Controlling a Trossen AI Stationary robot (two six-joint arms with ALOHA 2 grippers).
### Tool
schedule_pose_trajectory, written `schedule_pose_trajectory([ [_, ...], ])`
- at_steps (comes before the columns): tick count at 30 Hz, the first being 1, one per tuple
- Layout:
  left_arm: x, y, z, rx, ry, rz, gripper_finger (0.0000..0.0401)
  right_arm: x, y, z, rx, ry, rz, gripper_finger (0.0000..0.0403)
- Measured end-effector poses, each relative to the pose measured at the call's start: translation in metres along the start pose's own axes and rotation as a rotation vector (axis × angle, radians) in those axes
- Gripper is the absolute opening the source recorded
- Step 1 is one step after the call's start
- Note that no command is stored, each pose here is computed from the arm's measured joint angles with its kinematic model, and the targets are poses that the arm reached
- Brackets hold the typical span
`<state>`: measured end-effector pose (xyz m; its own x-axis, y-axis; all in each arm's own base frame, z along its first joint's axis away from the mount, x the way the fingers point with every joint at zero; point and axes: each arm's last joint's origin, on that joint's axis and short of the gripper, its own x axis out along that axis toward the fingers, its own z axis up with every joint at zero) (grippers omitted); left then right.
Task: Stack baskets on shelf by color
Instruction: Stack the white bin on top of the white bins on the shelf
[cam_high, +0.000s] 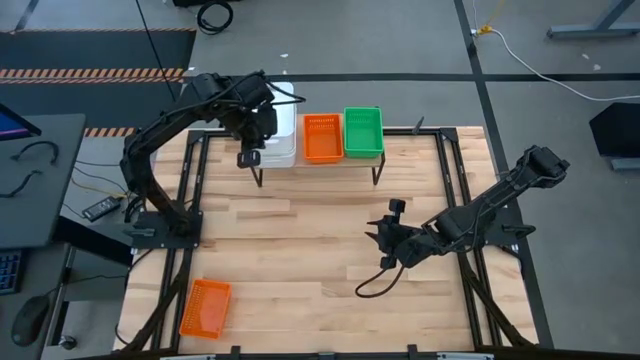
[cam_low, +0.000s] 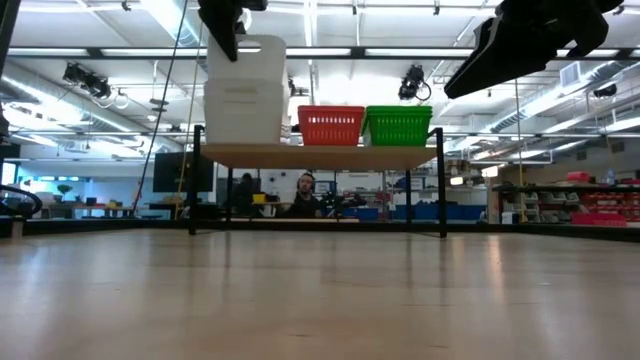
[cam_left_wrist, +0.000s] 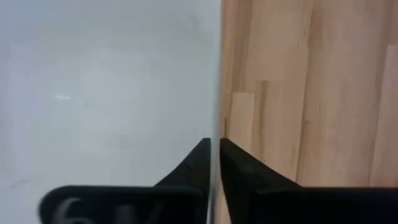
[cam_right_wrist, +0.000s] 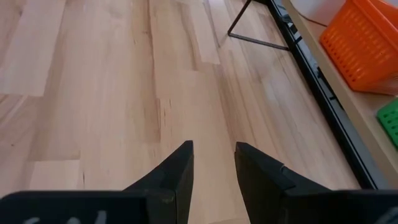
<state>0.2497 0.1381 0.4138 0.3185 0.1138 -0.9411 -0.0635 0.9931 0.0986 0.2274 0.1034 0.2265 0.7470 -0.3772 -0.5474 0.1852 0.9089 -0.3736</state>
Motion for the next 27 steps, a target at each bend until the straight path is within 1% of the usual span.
schedule_pose_trajectory([
  [8,0.0004,-0.0079,0.0036,-0.001,0.004,0.005,0.0099,0.0,0.0,0.0,-0.001,0.0,0.0,0.0123],
  [11,0.0005,-0.0094,0.0043,-0.004,0.013,0.025,0.0115,0.0,0.0,0.0,-0.002,0.0,0.0,0.0123],
  [14,0.0004,-0.009,0.0041,0.0,0.035,0.075,0.0119,0.0004,-0.0005,0.0001,0.0,0.001,-0.002,0.0123],
  [18,0.0004,-0.0076,0.0037,0.001,0.053,0.119,0.0101,0.002,-0.0023,0.0003,0.005,0.004,-0.009,0.0123],
  [20,0.0004,-0.0075,0.0036,0.004,0.056,0.121,0.008,0.0025,-0.003,0.0004,0.007,0.006,-0.012,0.0123],
  [25,0.0005,-0.0078,0.0035,0.027,0.057,0.114,0.0014,0.0035,-0.0041,0.0006,0.01,0.008,-0.016,0.0123],
  [27,0.0006,-0.0081,0.0039,0.034,0.046,0.093,0.001,0.0035,-0.004,0.0005,0.01,0.008,-0.015,0.0123],
])
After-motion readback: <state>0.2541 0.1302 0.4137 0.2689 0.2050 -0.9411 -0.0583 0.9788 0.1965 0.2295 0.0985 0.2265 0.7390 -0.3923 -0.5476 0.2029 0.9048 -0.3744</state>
